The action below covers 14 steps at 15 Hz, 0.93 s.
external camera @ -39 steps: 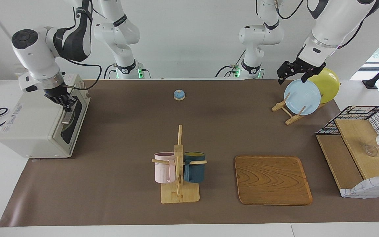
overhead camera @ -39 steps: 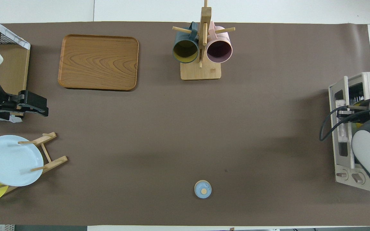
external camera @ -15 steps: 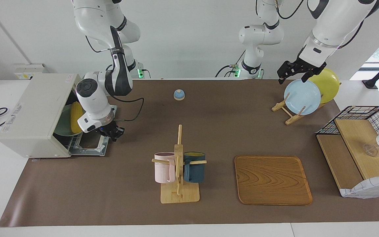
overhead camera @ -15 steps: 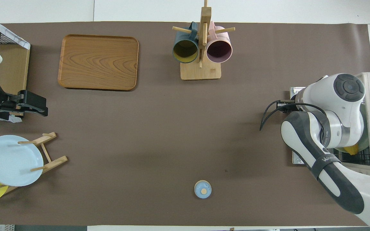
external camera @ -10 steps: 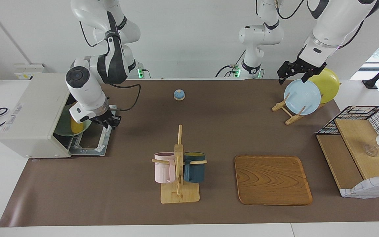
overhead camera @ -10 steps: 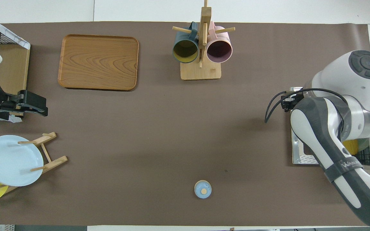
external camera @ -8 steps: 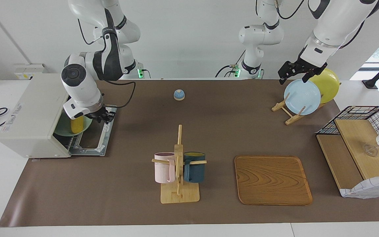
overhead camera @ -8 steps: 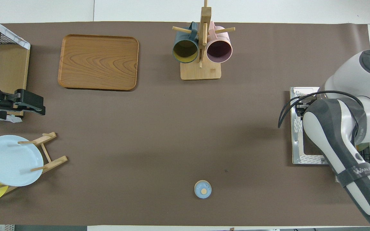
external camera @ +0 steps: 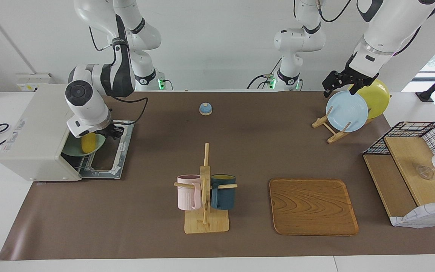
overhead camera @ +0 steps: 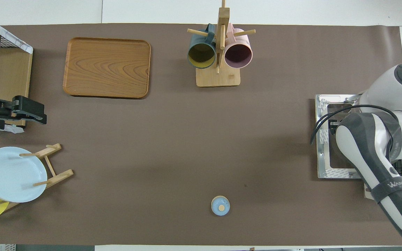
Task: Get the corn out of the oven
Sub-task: 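Reach the right gripper into the oven and grasp the green plate, then pull the plate with corn out and set it on the table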
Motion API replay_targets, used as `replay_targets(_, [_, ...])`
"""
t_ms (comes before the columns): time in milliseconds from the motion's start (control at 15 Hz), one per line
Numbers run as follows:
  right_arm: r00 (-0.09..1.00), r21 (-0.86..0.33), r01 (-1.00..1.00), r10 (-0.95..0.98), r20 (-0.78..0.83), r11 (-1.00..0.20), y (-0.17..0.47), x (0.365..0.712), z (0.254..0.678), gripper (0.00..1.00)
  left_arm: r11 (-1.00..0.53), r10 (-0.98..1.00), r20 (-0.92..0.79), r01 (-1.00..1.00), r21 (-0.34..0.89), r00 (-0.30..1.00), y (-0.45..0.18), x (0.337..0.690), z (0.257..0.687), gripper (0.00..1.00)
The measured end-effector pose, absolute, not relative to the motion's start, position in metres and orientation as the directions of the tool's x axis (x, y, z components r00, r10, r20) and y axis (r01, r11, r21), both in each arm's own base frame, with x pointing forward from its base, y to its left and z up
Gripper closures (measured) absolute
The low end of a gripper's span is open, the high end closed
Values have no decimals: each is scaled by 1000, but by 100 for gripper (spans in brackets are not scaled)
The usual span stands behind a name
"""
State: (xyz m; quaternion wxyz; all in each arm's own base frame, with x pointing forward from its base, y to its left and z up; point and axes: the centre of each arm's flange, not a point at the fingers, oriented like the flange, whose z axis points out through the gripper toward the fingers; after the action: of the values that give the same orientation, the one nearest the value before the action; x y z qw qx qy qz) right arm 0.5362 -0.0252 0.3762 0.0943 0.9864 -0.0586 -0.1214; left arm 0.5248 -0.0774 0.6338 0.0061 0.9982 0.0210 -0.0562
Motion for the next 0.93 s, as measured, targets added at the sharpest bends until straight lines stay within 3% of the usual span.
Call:
replay_targets(733, [972,200,-66,-108,-208,-978,-45,528,364,66,-999,42,-76,43,17,996,-78,530,635,0])
replay_targets(933, [974,192,-33,-75,-214,-981,-43,524,359,76,-999,43,-67,44,18,997,-78,532,629,0])
